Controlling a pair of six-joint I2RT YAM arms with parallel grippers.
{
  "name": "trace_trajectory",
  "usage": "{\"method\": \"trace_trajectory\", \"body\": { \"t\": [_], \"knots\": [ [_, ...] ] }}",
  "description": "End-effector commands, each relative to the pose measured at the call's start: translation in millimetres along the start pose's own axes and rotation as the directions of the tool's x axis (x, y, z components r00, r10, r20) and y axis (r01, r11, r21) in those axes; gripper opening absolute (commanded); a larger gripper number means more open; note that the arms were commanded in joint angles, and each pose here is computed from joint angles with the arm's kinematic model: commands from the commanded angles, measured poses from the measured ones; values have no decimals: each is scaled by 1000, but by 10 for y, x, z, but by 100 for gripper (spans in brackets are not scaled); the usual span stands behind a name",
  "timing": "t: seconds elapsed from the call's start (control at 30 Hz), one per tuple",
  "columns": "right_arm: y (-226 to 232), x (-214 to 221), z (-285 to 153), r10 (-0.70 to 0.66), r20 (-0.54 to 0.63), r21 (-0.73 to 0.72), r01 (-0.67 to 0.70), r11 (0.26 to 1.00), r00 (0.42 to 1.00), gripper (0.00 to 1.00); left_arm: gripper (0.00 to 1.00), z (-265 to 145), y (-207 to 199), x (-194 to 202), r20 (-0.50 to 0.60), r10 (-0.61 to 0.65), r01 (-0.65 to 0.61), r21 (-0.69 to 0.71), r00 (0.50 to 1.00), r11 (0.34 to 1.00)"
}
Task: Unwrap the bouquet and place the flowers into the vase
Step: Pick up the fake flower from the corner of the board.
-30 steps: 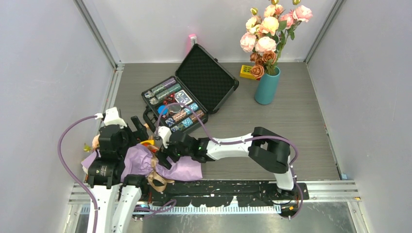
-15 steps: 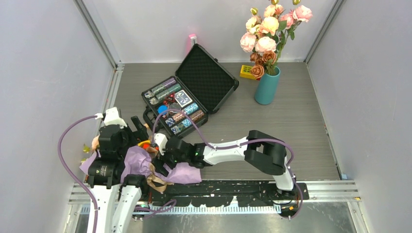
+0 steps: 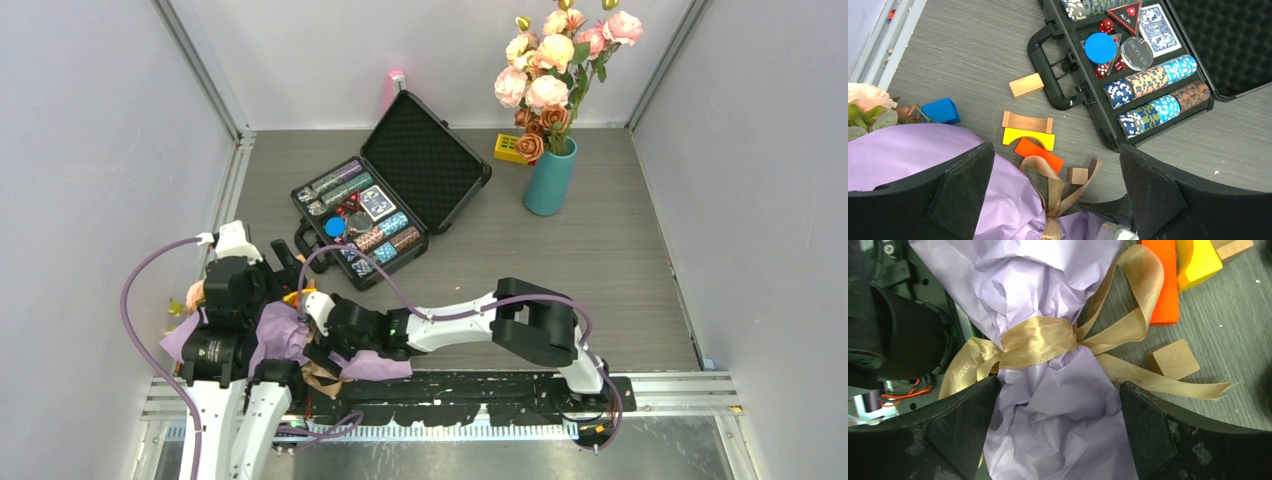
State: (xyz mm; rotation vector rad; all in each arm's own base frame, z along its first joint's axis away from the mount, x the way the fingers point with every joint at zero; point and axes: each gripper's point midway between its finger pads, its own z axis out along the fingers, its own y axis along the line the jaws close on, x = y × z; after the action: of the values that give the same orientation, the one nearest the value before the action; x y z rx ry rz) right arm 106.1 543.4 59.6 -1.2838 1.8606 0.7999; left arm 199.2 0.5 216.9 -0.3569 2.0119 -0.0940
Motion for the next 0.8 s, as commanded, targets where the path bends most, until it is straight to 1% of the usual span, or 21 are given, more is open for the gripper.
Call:
{"method": "trace_trajectory", "body": {
  "t": [0.0,0.1,0.23,0.3,0.4,0.5,0.57,0.63,0.7,0.73,0.77],
  "knots": [
    [-34,96,76,-31,-14,50,31,998,999,98,100,24,-32,-35,11,-12,12,13,1000,1000],
    [-148,182,107,-36,-22,115,39,993,999,97,100,27,-31,-36,9,-12,12,11,1000,1000],
    [-267,218,110,-46,-20,178,49,983,999,91,100,37,-38,-25,2,-11,11,14,1000,1000],
    [-334,246,109,-58,-27,210,63,976,998,89,100,39,-43,-24,0,-11,11,16,1000,1000],
    [-439,331,105,-81,-57,260,93,961,995,89,100,42,-49,-23,-1,-11,11,19,1000,1000],
    [-483,418,93,-102,-88,268,122,956,991,91,100,47,-54,-14,-5,-11,11,22,1000,1000],
    [-454,470,91,-98,-98,240,119,963,990,92,100,51,-59,-16,-6,-11,11,24,1000,1000],
    [-424,517,96,-86,-106,218,107,970,991,91,100,53,-59,-12,-8,-11,11,24,1000,1000],
    [-419,577,117,-73,-118,215,97,972,990,83,100,52,-60,-13,-7,-10,10,24,1000,1000],
    [-428,599,132,-65,-121,222,91,971,991,73,100,51,-58,-11,-8,-10,11,23,1000,1000],
    [-439,601,135,-62,-120,229,89,969,991,69,100,48,-57,-13,-6,-10,10,23,1000,1000]
  ]
}}
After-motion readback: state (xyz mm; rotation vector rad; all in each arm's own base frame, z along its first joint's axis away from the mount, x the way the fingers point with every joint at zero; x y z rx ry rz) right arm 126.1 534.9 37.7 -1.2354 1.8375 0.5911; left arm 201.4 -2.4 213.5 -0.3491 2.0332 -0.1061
